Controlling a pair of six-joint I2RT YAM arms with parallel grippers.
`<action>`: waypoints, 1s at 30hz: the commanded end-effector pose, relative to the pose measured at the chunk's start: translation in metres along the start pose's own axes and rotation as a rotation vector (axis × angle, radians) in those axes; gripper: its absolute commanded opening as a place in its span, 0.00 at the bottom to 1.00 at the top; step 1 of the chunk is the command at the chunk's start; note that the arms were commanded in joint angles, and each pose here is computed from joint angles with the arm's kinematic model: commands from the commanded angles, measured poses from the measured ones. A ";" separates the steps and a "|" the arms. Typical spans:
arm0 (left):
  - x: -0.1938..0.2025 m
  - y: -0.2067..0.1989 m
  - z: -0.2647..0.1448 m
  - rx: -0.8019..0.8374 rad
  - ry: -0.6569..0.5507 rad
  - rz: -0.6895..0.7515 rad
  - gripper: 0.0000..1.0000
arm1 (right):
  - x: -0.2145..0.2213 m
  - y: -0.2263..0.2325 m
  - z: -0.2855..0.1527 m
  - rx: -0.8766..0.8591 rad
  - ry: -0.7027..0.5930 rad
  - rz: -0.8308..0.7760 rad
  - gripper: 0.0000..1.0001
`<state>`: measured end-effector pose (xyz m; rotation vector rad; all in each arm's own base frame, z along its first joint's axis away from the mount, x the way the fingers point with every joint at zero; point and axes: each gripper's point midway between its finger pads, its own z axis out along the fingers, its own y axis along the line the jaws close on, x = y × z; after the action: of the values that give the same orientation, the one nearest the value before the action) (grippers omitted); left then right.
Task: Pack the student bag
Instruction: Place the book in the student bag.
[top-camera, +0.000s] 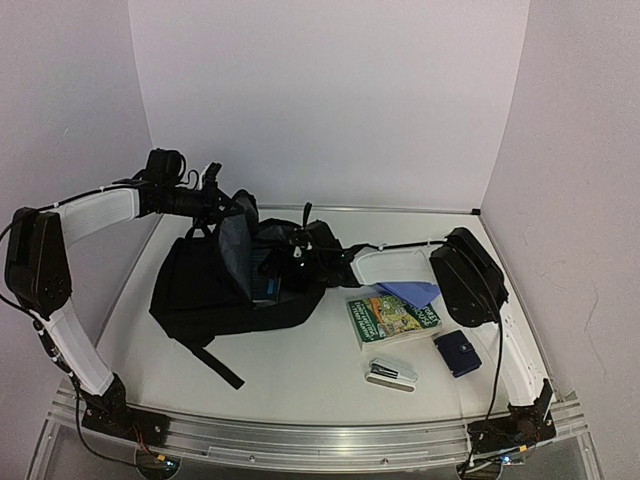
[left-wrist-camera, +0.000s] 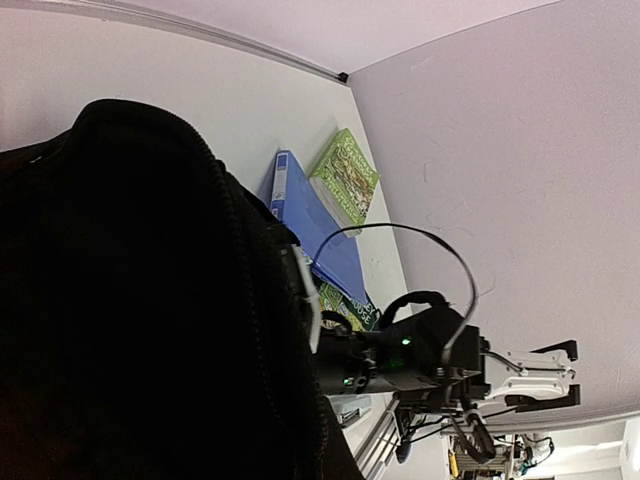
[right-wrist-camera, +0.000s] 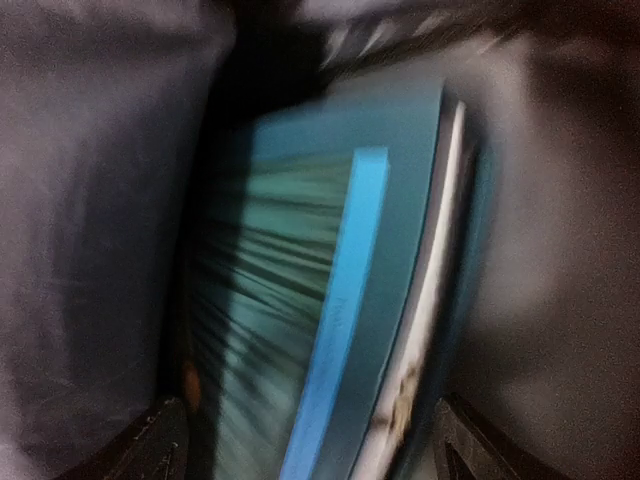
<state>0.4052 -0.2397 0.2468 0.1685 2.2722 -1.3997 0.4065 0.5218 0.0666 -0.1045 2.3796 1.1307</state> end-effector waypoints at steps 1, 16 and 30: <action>-0.004 -0.020 -0.016 0.000 -0.037 0.078 0.00 | -0.058 0.023 -0.052 0.099 -0.226 -0.074 0.86; -0.006 -0.022 -0.015 0.003 -0.028 0.083 0.00 | -0.023 0.005 -0.010 0.104 -0.123 -0.041 0.71; -0.004 -0.011 -0.014 -0.029 -0.005 0.067 0.00 | -0.016 0.038 0.014 -0.069 -0.079 -0.066 0.62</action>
<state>0.3985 -0.2355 0.2469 0.1965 2.2969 -1.3542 0.4165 0.5262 0.0610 -0.0841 2.3568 0.9982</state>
